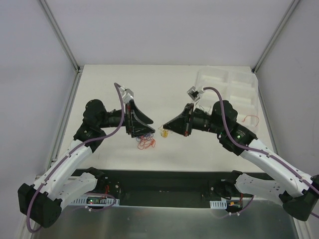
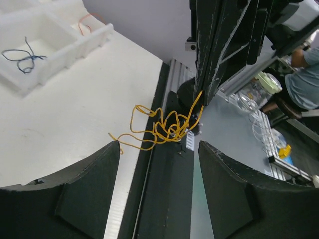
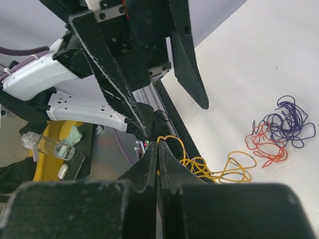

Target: Untangle the cables

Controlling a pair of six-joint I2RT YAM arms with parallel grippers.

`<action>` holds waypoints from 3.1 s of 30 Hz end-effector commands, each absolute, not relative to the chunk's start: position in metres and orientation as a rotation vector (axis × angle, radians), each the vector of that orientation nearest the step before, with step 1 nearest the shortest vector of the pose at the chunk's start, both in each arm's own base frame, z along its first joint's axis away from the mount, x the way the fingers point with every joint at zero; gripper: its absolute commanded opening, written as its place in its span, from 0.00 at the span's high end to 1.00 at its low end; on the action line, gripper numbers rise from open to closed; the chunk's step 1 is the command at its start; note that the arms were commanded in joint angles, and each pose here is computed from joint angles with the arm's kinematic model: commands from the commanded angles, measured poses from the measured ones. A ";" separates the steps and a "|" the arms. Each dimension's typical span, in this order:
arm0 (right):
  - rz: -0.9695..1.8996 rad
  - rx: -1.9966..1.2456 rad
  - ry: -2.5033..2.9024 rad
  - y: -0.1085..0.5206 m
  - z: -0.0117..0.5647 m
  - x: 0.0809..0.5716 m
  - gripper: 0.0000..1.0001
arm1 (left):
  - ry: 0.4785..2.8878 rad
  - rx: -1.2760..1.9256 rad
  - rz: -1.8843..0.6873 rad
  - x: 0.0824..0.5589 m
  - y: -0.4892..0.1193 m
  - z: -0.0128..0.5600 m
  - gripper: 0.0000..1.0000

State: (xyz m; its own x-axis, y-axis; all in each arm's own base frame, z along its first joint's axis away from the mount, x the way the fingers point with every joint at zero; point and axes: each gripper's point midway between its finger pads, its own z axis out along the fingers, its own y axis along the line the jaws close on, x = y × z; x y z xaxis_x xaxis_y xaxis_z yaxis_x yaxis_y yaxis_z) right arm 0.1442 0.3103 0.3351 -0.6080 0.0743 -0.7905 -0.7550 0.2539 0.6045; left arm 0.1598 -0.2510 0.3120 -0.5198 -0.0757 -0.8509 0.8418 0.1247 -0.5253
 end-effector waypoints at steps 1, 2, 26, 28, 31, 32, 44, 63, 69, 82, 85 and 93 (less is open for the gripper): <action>1.514 -0.641 1.672 0.316 0.362 0.141 1.00 | 1.506 0.946 -1.654 0.133 -0.257 0.327 0.36; 1.526 -0.645 1.669 0.317 0.362 0.140 1.00 | 1.501 0.954 -1.661 0.131 -0.258 0.328 0.34; 1.343 -0.648 1.787 0.323 0.319 0.157 0.99 | 1.413 1.018 -1.708 0.117 -0.270 0.337 1.00; 1.297 -0.652 1.799 0.326 0.312 0.157 0.93 | 1.427 1.001 -1.701 0.120 -0.271 0.337 1.00; 1.236 -0.649 1.801 0.329 0.305 0.158 0.82 | 1.430 0.997 -1.699 0.121 -0.271 0.338 1.00; 1.212 -0.638 1.801 0.329 0.303 0.160 0.78 | 1.430 0.996 -1.699 0.121 -0.271 0.339 1.00; 0.784 -0.426 1.914 0.322 0.260 0.201 0.74 | 1.420 0.975 -1.703 0.118 -0.269 0.349 1.00; 0.158 -0.053 2.211 0.178 0.107 0.260 0.65 | 1.369 0.928 -1.575 0.103 -0.251 0.388 1.00; 0.190 0.066 2.260 0.137 0.078 0.254 0.65 | 1.387 0.896 -1.548 0.107 -0.249 0.389 1.00; 0.260 0.302 2.338 0.107 0.042 0.248 0.74 | 1.378 0.823 -1.465 0.115 -0.244 0.410 1.00; 0.320 0.393 2.346 0.101 0.034 0.247 0.86 | 1.362 0.767 -1.407 0.119 -0.237 0.421 1.00; 0.383 0.398 2.336 0.097 0.041 0.249 0.65 | 1.355 0.690 -1.200 0.129 -0.215 0.434 1.00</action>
State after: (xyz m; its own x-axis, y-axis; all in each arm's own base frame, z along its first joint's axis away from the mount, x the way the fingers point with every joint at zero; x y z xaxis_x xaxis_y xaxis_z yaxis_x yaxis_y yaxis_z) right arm 0.2385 0.0848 0.0200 -0.7117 0.3745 -0.5943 0.2299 0.9236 0.3067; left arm 0.1253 -0.2272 0.4174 -0.2948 -0.2222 -0.9294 0.9137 0.2192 -0.3423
